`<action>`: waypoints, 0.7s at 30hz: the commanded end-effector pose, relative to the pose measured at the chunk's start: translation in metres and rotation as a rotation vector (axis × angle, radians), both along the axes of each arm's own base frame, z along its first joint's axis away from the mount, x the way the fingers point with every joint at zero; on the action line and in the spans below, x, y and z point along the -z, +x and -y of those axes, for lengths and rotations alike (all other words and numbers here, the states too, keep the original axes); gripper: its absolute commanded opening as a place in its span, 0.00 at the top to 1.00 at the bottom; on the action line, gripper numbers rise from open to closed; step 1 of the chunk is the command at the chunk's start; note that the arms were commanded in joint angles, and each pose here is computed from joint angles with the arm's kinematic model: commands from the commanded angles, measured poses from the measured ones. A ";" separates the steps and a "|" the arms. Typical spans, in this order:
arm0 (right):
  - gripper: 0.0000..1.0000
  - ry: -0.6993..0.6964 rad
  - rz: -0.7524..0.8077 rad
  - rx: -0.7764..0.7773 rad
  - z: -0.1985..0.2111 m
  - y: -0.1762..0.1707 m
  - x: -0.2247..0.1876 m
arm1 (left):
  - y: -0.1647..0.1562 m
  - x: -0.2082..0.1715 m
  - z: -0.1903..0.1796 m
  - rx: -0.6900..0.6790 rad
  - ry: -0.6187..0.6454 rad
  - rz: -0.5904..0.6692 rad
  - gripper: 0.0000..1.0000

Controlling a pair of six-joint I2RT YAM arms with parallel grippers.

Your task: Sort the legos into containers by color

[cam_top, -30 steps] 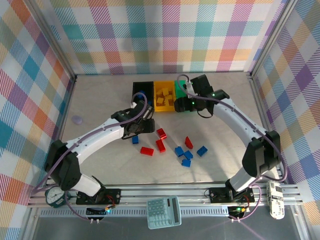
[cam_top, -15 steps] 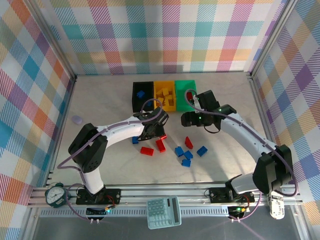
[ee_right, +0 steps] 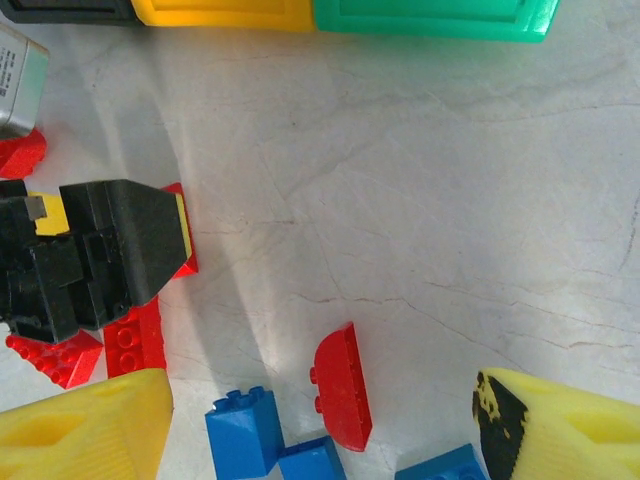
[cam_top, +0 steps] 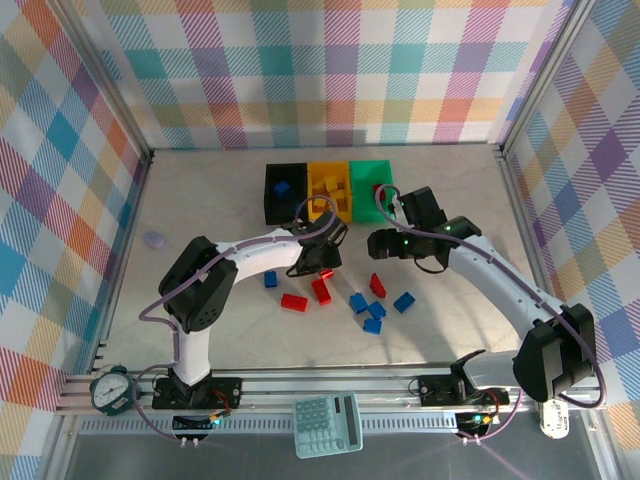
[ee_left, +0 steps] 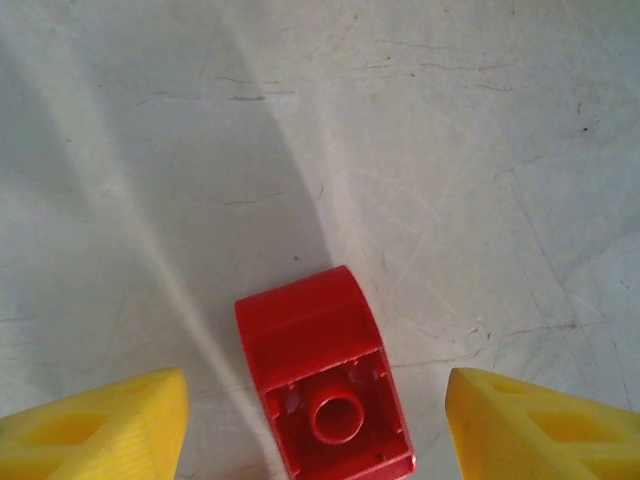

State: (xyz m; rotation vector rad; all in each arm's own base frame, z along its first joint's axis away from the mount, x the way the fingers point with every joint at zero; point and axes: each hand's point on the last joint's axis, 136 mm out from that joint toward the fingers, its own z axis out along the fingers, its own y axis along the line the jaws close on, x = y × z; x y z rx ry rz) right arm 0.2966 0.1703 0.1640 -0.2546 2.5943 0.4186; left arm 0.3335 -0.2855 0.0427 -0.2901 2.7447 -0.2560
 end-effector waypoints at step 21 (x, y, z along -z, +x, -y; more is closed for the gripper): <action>0.21 -0.027 0.046 0.074 0.029 -0.009 -0.011 | 0.009 0.004 0.023 0.071 -0.005 -0.024 0.76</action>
